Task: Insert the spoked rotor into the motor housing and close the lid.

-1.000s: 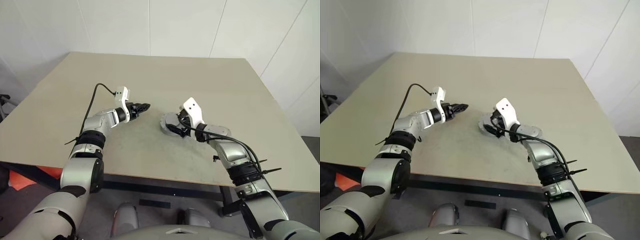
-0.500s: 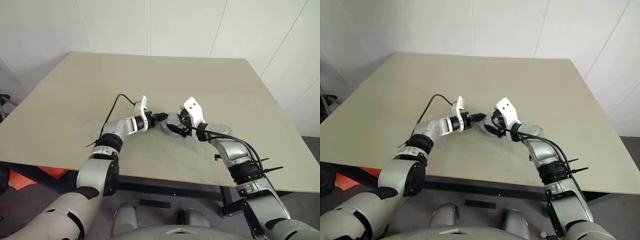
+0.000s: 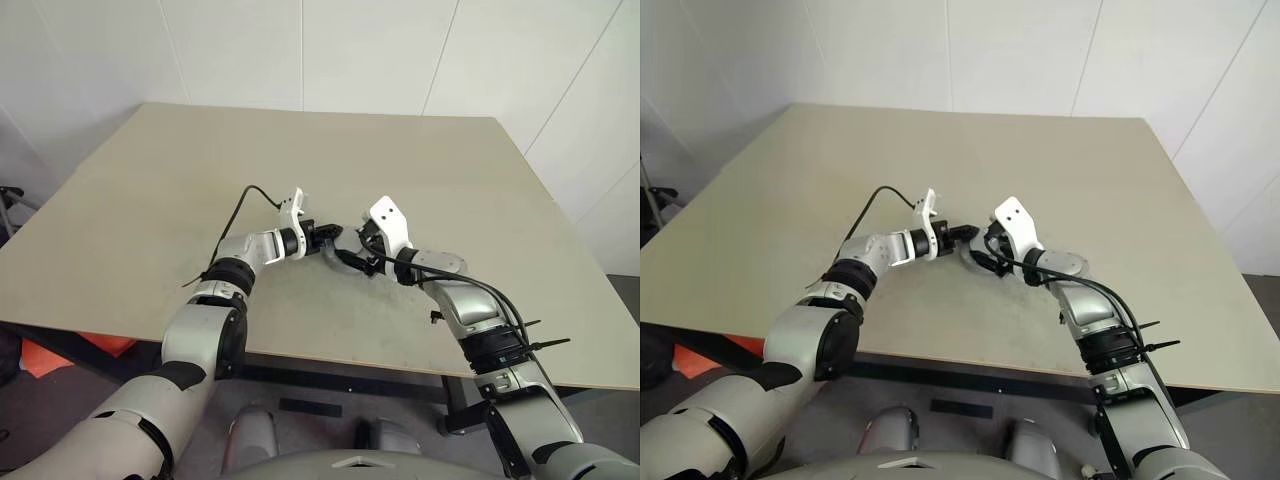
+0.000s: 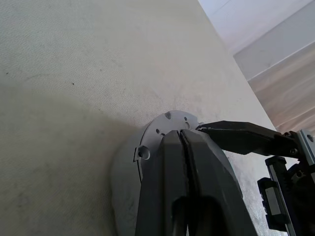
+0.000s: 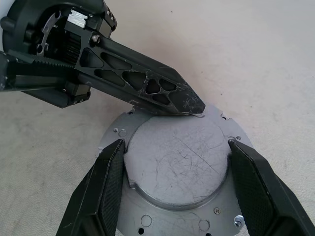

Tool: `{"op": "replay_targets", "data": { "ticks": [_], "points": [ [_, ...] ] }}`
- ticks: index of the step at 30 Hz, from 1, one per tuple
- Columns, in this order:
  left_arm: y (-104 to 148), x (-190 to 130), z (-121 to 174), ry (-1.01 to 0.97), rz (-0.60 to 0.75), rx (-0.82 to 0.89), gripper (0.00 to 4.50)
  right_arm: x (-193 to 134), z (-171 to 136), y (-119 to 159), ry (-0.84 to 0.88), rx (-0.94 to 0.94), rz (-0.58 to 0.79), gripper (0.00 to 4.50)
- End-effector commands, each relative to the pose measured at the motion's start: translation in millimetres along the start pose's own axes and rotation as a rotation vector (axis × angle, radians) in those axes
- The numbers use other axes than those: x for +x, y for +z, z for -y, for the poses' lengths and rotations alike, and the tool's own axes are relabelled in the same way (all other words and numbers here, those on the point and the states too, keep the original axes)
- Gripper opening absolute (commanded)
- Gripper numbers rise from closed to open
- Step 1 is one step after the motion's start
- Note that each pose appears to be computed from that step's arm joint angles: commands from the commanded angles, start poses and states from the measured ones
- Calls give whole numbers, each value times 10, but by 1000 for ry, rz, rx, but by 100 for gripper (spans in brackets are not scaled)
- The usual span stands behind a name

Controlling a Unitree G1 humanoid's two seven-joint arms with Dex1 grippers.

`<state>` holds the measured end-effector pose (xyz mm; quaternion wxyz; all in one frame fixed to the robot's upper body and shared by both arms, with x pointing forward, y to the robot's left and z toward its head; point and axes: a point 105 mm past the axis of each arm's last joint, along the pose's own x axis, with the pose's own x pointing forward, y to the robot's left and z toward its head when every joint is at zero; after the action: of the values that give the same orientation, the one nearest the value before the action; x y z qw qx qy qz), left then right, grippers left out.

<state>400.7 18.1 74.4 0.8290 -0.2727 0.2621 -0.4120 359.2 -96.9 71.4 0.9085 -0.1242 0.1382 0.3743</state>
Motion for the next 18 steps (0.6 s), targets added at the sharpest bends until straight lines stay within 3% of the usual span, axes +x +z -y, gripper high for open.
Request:
{"op": "replay_targets", "data": {
  "ticks": [1,6,13,17,18],
  "points": [
    [55,4,47,-5,-23,30,4,-18,43,-260,-32,15,-109,318],
    [-193,-24,-74,62,-152,35,4,-24,156,-207,-82,24,-92,318],
    [-267,-30,-78,68,-192,42,4,-121,283,-58,-108,78,-47,318],
    [-278,-25,-64,63,-198,41,0,-162,309,-10,-119,62,-38,449],
    [-278,-25,-63,62,-198,41,0,-170,321,1,-128,50,-38,449]
  ]
}}
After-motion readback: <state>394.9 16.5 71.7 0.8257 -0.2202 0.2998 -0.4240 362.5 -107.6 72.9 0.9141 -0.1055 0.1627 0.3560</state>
